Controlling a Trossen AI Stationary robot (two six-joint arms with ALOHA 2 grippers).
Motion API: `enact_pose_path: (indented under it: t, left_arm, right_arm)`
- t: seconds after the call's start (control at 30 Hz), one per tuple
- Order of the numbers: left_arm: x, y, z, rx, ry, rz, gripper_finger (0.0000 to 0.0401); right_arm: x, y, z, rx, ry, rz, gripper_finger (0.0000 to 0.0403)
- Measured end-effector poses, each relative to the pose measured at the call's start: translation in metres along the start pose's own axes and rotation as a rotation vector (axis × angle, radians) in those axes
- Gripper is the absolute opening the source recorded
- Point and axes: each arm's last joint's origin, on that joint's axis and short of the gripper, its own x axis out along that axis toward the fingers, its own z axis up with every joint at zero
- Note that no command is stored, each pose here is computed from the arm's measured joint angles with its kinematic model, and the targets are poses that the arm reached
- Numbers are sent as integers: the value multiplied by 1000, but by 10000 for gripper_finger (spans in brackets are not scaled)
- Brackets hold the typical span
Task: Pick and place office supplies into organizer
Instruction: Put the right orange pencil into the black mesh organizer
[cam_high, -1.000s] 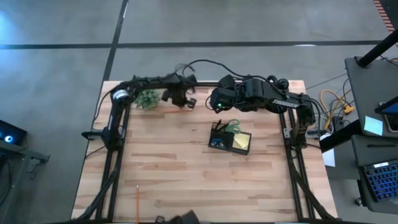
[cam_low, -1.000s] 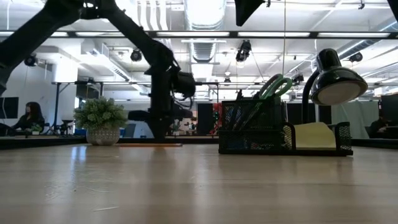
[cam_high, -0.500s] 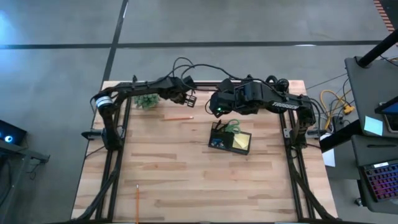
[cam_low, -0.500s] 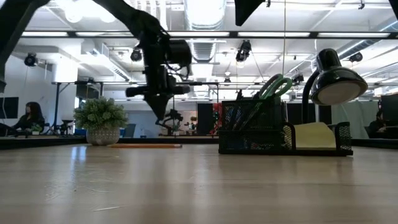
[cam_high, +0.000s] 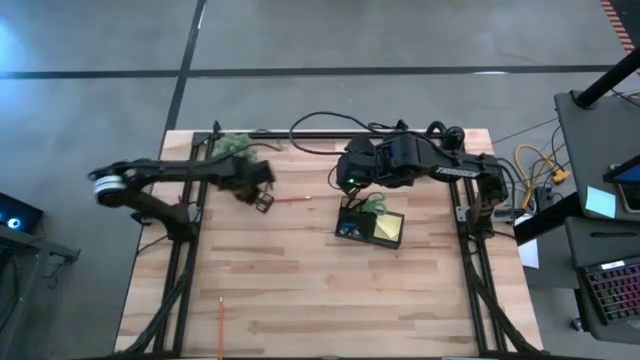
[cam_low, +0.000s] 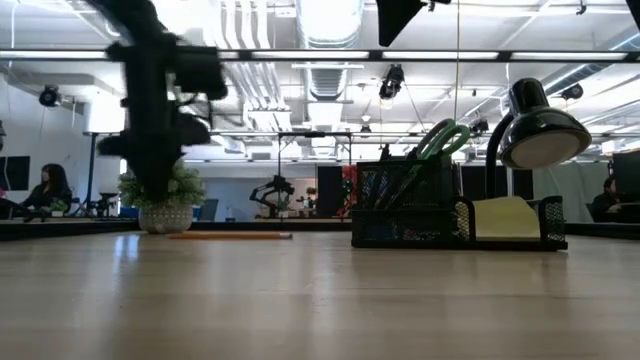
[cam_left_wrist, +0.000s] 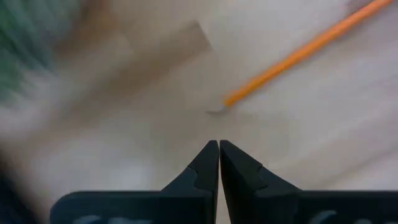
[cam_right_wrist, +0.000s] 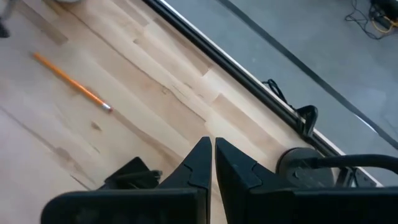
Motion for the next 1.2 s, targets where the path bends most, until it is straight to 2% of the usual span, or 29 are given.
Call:
enact_pose_path:
  t: [0.17,0.23,0.33,0.5,0.6,0.7,0.97,1.2]
  left_arm:
    - [15,16,-26,-300,-45,-279,0]
    - [20,21,-33,-394,-68,-325,0]
    - [30,29,-44,-467,-72,-310,0]
    - [43,32,-50,-533,-101,-340,0]
    - [45,27,-44,-563,-150,-389,0]
    - [50,25,-40,-591,-172,-369,0]
    - [62,17,-35,-583,-131,-402,0]
    - [53,17,-32,-582,-158,-438,0]
  right_arm:
    - [9,2,-5,-22,25,-24,13]
    - [12,4,-7,-31,34,-32,13]
    - [17,6,-10,-39,47,-43,13]
    - [21,8,-13,-36,62,-51,13]
    - [22,8,-13,-26,63,-52,13]
    - [22,9,-13,-24,61,-50,13]
    - [22,9,-13,-24,60,-50,13]
    - [22,9,-13,-25,61,-51,13]
